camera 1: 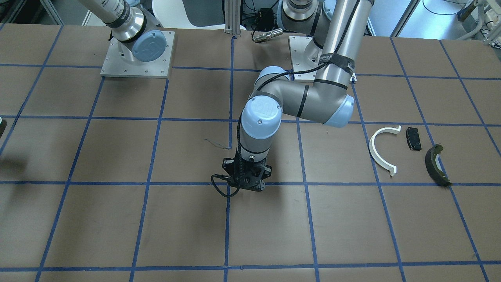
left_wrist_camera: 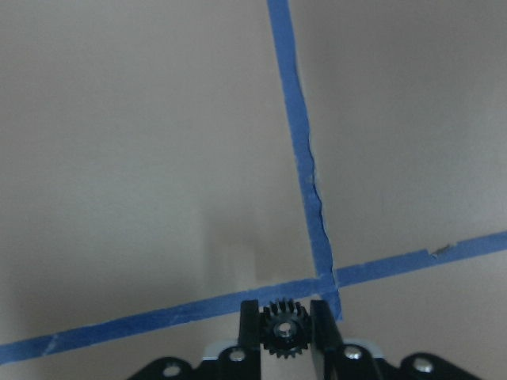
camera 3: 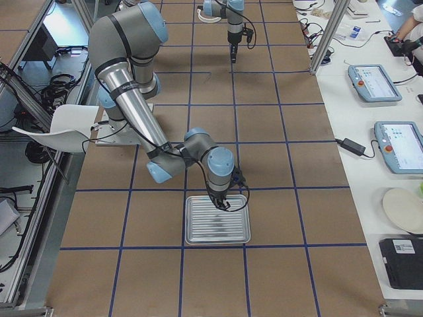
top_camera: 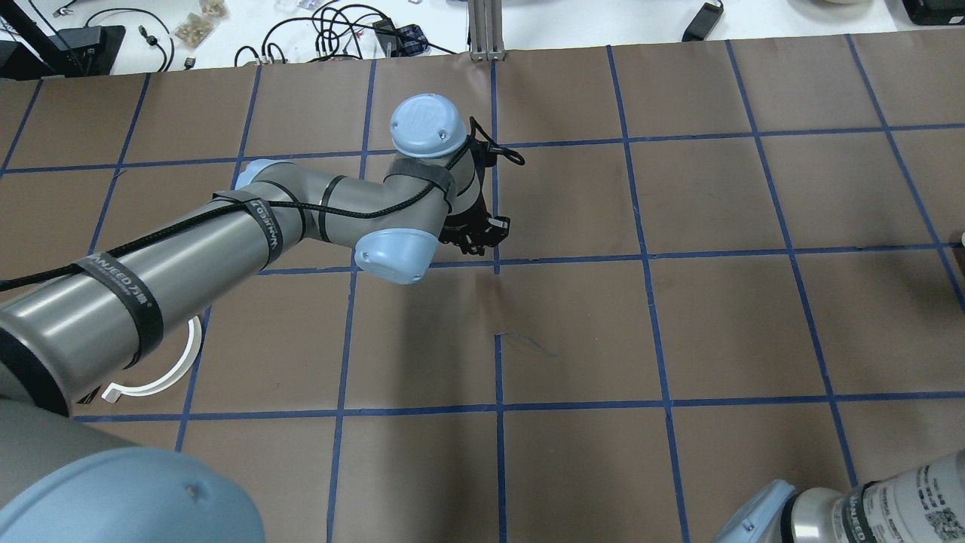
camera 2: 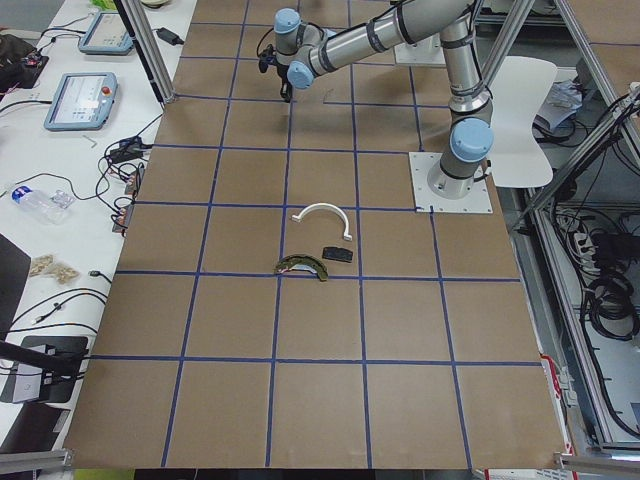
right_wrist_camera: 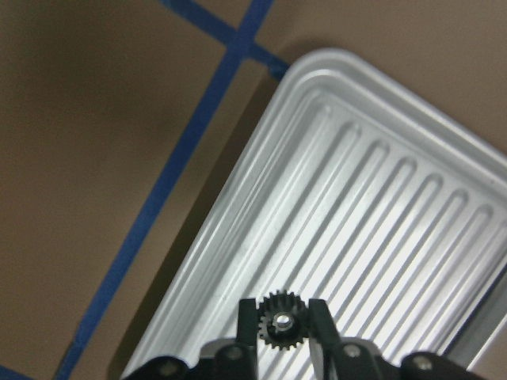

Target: Place bearing gear from tray to pile

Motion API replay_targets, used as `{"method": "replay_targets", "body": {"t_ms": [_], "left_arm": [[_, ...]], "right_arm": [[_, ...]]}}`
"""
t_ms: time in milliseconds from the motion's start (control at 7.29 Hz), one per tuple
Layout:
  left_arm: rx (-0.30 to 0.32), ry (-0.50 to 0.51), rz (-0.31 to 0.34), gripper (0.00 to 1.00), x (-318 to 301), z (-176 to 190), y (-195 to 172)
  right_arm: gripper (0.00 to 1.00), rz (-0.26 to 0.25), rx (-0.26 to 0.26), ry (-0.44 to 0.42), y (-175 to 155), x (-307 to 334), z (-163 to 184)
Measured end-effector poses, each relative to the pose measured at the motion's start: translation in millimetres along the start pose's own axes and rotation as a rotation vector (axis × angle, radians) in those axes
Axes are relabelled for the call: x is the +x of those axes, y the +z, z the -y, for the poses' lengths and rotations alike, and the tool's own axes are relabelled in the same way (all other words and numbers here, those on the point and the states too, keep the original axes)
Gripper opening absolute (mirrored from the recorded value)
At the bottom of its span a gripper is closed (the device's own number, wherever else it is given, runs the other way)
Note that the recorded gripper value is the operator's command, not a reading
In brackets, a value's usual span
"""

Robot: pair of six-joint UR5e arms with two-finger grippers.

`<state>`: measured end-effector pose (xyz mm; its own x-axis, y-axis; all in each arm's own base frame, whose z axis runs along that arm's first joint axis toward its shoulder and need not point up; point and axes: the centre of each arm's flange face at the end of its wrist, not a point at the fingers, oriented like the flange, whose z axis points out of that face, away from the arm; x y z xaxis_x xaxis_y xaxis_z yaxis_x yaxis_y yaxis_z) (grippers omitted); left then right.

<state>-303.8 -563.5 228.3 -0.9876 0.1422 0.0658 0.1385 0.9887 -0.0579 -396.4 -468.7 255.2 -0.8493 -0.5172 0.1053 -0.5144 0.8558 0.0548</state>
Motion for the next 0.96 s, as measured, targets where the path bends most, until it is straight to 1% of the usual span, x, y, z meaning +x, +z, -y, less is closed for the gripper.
{"method": "replay_targets", "body": {"t_ms": [137, 275, 412, 549, 824, 961], "left_arm": [[-0.014, -0.043, 0.021, 0.00, -36.8, 12.8, -20.2], [-0.025, -0.080, 0.033, 0.00, -89.2, 25.3, -42.0], [-0.032, -0.097, 0.039, 0.00, -145.5, 31.5, -60.5], [-0.038, -0.099, 0.050, 0.00, -201.0, 30.4, -75.8], [-0.053, -0.070, 0.101, 0.00, -295.2, 15.8, -95.8], [-0.070, -0.059, 0.110, 0.00, -337.8, 3.2, -98.4]], "right_arm": [[0.21, -0.022, 0.007, 0.011, -31.1, -22.4, 38.9], [0.21, -0.031, 0.017, 0.042, -51.9, -53.6, 82.2], [0.18, -0.023, 0.024, 0.087, -59.9, -92.0, 123.3], [0.18, -0.010, 0.028, 0.147, -62.3, -134.1, 159.1], [0.19, 0.018, 0.041, 0.263, -65.9, -221.6, 221.6], [0.20, 0.028, 0.057, 0.327, -71.8, -270.4, 256.7]]}}
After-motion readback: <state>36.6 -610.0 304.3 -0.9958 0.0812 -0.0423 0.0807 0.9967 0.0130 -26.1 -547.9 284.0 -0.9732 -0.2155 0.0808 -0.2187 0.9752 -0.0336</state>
